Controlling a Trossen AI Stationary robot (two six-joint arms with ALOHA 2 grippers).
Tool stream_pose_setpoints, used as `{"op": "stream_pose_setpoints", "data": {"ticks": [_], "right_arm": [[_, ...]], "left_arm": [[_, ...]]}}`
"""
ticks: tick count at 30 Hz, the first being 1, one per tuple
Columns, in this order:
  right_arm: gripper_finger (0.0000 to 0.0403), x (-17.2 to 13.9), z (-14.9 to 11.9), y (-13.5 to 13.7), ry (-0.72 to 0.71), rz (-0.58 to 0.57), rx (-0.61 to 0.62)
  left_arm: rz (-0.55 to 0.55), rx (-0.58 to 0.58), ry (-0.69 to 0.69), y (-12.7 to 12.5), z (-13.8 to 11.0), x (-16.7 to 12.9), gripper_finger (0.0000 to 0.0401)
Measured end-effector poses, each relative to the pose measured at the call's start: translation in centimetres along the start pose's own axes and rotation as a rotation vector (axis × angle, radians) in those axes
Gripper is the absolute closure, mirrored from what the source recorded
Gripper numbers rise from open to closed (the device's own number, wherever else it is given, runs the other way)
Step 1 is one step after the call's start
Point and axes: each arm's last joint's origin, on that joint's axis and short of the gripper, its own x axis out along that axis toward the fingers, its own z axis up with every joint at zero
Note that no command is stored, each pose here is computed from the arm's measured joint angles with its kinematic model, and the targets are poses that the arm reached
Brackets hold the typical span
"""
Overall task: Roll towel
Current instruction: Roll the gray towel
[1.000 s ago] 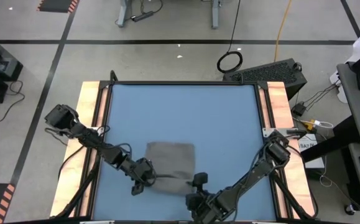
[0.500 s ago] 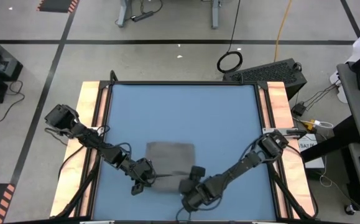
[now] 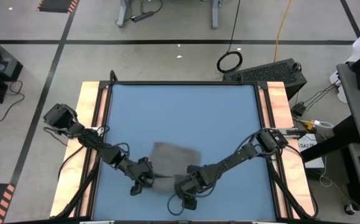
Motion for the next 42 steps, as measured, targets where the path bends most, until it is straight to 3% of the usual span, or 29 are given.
{"op": "stream_pose_setpoints", "data": {"ticks": [6,8,15,20,24,36,42], "right_arm": [[0.0379,-0.3,1.5,-1.0,0.067,0.188,-0.055],[0.0391,-0.3,2.2,-1.7,0.093,0.244,-0.060],[0.0373,-0.4,3.3,-3.2,0.097,0.261,-0.027],[0.0382,-0.5,3.5,-3.6,0.136,0.311,0.009],[0.0382,-0.6,3.9,-4.1,0.173,0.377,0.000],[0.0382,-1.0,5.2,-6.0,0.183,0.442,0.001],[0.0382,-1.0,5.2,-6.0,0.177,0.439,0.001]], "left_arm": [[-0.044,0.000,-0.048,-0.7,1.1,-2.6,0.0173],[-0.061,0.015,-0.072,-1.1,1.5,-3.9,0.0162],[-0.011,0.202,-0.254,-4.3,0.5,-6.2,0.0160],[0.027,0.391,-0.299,-6.8,-2.1,-5.0,0.0158],[0.019,0.446,-0.344,-7.9,-3.2,-3.8,0.0149],[0.132,0.515,-0.276,-7.0,-4.9,-1.1,0.0100],[0.267,0.536,-0.292,-6.2,-5.5,0.0,0.0067]]}}
